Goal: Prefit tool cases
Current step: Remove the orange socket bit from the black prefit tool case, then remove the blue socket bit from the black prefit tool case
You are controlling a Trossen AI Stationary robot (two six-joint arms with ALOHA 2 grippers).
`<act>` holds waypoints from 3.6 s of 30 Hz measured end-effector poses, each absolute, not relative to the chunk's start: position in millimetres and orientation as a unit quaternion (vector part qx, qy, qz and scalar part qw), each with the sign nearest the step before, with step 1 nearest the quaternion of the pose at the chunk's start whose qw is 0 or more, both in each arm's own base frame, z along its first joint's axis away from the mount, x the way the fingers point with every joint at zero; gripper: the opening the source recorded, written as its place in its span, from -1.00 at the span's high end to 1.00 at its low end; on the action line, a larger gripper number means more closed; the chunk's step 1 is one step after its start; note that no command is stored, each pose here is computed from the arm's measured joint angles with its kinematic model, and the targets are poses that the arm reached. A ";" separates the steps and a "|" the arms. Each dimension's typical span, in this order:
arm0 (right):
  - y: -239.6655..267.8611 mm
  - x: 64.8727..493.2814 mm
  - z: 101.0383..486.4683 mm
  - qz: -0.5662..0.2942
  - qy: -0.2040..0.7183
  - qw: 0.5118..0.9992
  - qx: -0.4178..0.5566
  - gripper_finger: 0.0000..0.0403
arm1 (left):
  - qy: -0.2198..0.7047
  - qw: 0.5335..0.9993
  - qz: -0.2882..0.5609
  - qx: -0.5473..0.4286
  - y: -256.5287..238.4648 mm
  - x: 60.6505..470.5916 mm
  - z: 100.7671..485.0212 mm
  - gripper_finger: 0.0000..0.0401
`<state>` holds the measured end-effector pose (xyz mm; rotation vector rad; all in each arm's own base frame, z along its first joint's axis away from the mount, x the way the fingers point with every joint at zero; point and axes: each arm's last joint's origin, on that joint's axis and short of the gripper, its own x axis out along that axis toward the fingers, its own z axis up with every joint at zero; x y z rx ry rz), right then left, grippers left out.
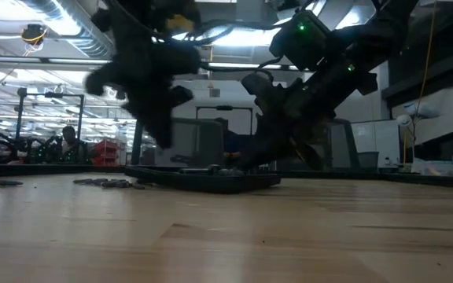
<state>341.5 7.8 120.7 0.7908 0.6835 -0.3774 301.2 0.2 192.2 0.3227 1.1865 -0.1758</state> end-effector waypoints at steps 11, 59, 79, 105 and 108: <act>8.6 341.4 120.9 -0.169 0.330 0.858 0.355 1.00 | 0.549 0.831 -0.031 0.080 -4.7 223.9 212.3 0.97; 30.3 355.1 159.6 -0.016 0.441 0.892 0.095 0.70 | 0.419 0.907 0.014 0.045 -9.6 330.9 127.4 1.00; -6.8 355.8 171.3 -0.019 0.507 0.861 -0.038 0.49 | 0.358 0.931 -0.004 0.073 -16.2 346.5 147.5 1.00; -9.7 362.8 144.4 0.060 0.525 0.848 -0.042 0.49 | 0.357 0.931 0.014 0.078 -12.3 347.2 149.7 1.00; -10.0 364.1 144.8 0.057 0.519 0.852 -0.045 0.51 | 0.356 0.931 0.016 0.076 -12.3 347.4 150.0 1.00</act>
